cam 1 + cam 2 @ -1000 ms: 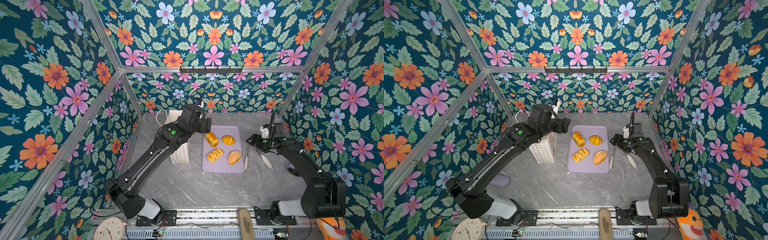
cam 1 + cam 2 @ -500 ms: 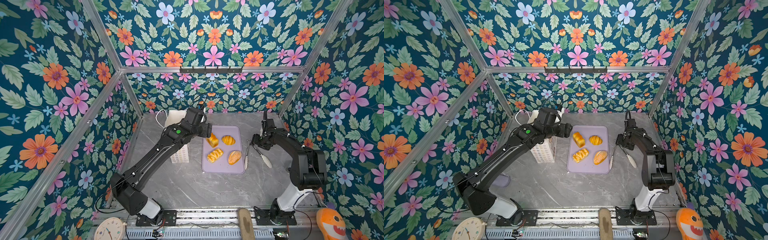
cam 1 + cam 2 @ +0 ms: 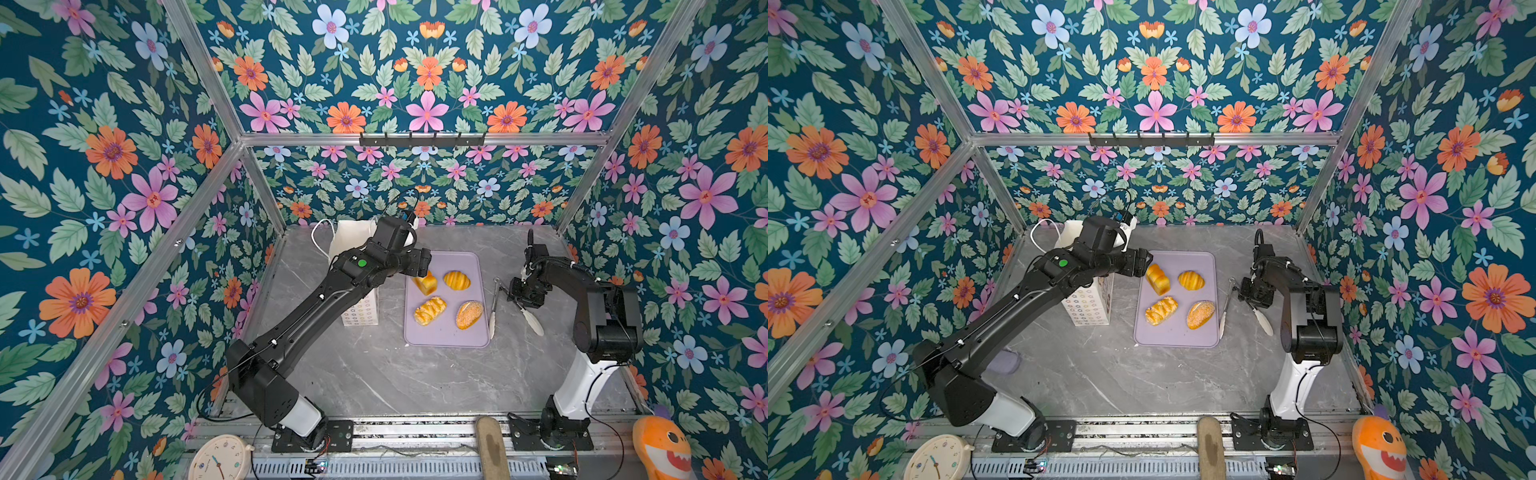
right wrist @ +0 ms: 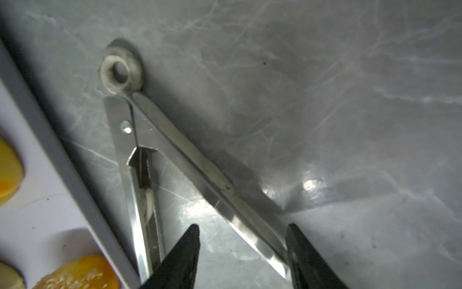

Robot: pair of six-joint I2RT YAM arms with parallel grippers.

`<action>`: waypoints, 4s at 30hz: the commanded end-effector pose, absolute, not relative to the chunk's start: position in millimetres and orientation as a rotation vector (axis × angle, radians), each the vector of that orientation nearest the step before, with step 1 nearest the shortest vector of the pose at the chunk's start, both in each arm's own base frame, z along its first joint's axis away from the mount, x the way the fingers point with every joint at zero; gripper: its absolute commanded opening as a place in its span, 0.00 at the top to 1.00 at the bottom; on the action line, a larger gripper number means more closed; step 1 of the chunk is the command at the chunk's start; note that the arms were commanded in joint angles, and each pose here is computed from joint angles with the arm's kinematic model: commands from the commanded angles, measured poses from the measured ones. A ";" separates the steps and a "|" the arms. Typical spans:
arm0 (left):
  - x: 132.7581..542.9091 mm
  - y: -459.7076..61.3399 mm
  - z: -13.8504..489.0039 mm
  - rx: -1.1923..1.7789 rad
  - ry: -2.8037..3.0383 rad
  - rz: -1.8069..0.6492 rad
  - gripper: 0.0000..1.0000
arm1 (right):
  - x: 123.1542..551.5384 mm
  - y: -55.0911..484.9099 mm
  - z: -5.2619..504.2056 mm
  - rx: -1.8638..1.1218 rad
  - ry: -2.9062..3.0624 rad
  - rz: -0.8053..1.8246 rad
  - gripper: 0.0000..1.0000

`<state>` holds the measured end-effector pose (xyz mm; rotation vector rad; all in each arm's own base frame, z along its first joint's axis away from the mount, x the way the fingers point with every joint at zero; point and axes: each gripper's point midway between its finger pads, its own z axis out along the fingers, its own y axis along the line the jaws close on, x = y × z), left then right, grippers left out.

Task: Pack bread into a paper bag
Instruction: Pick up the pair of food tongs from the middle-right of the table, then pass the pair of food tongs.

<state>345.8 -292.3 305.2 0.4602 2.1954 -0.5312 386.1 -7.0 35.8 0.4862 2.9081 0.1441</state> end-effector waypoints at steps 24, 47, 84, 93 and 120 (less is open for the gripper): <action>339.9 -299.0 315.4 0.468 2.156 -0.615 0.17 | 383.7 -14.8 17.7 0.396 2.981 0.055 0.67; 336.0 -314.9 316.1 0.483 2.132 -0.737 0.17 | 387.2 -10.9 42.2 0.385 2.921 0.098 0.94; 213.7 -393.3 440.1 0.955 1.635 -1.622 0.14 | 272.3 141.3 411.5 -0.600 1.187 1.092 1.00; 194.4 -406.9 444.2 1.047 1.607 -1.649 0.20 | 250.3 156.9 424.8 -0.690 1.041 1.160 1.00; 160.9 -420.5 446.2 1.190 1.537 -1.829 0.69 | 243.9 163.5 407.6 -0.759 1.058 1.152 1.00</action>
